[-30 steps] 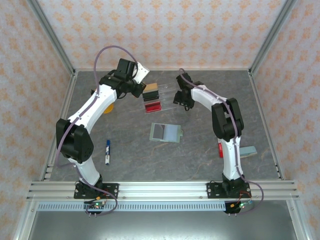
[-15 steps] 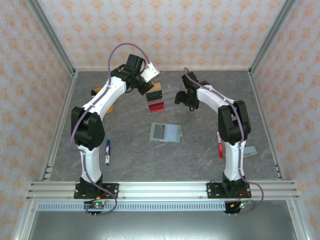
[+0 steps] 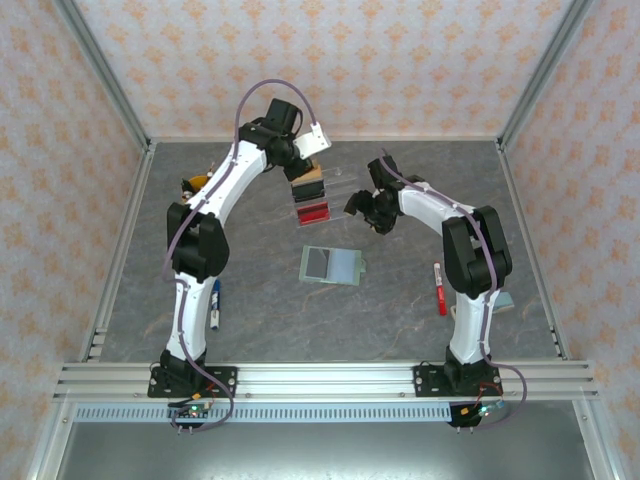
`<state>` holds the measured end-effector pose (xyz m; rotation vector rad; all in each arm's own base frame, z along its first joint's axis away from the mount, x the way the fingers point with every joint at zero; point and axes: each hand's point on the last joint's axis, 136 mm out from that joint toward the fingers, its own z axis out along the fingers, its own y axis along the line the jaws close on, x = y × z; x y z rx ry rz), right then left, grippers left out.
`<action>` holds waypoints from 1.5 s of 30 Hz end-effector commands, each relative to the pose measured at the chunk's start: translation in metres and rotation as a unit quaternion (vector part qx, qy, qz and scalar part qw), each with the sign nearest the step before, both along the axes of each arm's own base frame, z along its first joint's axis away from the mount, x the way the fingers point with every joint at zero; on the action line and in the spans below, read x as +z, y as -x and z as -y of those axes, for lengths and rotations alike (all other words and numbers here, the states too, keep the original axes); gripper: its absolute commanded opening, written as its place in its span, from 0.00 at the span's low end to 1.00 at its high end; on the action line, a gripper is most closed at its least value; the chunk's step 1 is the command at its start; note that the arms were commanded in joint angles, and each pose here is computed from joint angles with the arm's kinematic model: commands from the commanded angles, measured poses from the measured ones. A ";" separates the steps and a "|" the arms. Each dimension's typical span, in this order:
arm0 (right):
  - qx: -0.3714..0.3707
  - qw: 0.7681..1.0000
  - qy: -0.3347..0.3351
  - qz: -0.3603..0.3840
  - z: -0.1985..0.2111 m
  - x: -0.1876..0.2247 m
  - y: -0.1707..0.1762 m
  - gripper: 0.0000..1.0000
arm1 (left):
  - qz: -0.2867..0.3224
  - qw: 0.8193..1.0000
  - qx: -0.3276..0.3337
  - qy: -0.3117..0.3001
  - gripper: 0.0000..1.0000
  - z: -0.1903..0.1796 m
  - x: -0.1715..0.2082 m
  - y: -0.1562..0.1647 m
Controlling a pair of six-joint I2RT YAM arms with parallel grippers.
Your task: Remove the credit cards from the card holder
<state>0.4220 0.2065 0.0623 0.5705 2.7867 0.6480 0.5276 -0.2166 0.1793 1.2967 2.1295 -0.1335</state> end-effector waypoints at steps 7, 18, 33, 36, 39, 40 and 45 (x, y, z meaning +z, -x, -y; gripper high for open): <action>-0.036 0.999 -0.022 -0.017 -0.004 -0.006 -0.007 0.72 | -0.004 1.000 -0.025 -0.014 0.00 0.005 -0.007 -0.004; -0.038 0.999 -0.021 -0.018 -0.004 -0.007 -0.006 0.72 | -0.005 1.000 0.011 -0.007 0.12 0.004 -0.013 -0.016; -0.039 0.999 -0.006 -0.003 0.002 0.004 -0.005 0.71 | 0.026 0.996 0.077 0.033 0.27 0.000 0.028 -0.023; -0.028 0.999 0.026 0.012 0.008 0.015 0.003 0.70 | 0.037 0.988 0.139 0.062 0.36 -0.009 0.053 -0.023; -0.007 0.998 0.066 0.025 0.009 0.025 0.017 0.70 | 0.036 0.977 0.187 0.095 0.51 -0.016 0.068 -0.014; 0.002 0.996 0.080 0.029 0.007 0.028 0.022 0.70 | 0.037 0.973 0.203 0.107 0.54 -0.019 0.071 -0.010; 0.052 0.990 0.127 0.037 -0.015 0.033 0.052 0.70 | 0.059 0.943 0.284 0.164 0.68 -0.043 0.082 0.021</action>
